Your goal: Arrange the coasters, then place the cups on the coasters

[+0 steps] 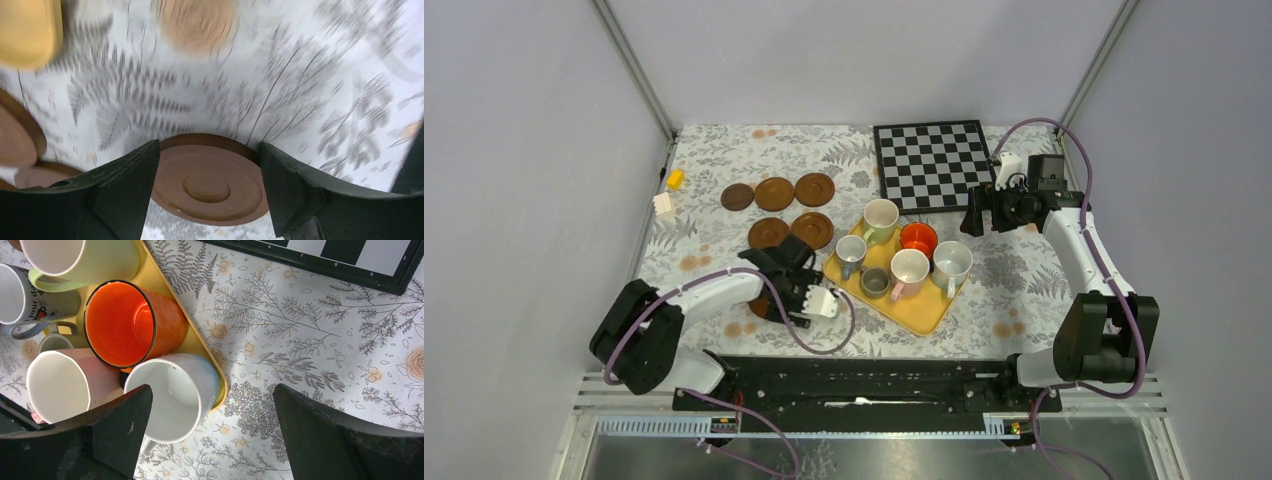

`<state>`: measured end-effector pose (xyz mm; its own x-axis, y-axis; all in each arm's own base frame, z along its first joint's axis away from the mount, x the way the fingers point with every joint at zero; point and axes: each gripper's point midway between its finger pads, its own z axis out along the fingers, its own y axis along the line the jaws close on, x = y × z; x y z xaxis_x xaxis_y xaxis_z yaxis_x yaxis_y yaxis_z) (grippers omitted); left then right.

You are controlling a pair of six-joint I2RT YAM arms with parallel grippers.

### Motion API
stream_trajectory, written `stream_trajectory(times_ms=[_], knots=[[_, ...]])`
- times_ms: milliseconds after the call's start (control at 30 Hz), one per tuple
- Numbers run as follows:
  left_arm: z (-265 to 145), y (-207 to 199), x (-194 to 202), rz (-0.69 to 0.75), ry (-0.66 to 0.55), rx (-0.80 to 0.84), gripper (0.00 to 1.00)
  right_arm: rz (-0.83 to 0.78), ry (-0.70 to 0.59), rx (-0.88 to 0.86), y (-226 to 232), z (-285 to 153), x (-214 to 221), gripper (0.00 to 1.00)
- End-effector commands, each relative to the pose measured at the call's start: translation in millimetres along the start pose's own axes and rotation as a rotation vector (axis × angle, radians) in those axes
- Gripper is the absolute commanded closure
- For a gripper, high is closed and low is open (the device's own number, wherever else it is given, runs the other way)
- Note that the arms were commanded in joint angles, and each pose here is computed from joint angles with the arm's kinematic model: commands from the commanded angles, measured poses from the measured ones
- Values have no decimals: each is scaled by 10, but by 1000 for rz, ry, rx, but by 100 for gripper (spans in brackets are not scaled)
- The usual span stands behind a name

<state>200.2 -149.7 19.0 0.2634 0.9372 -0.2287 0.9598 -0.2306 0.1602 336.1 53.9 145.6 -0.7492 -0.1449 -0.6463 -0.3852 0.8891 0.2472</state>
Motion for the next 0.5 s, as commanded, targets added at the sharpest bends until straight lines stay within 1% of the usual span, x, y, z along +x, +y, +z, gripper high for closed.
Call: stream_trajectory(times_ms=[0, 167, 267, 467], knots=[[-68, 40, 569, 67, 113, -4, 23, -21, -25, -12, 32, -75, -96, 2], [-167, 203, 1120, -9, 159, -45, 23, -21, -26, -13, 36, -78, -100, 2], [-227, 336, 1403, -50, 173, -83, 23, -21, -27, -14, 37, -78, -101, 2], [-281, 492, 1910, -154, 201, -102, 23, -21, -26, -13, 37, -80, -97, 2]])
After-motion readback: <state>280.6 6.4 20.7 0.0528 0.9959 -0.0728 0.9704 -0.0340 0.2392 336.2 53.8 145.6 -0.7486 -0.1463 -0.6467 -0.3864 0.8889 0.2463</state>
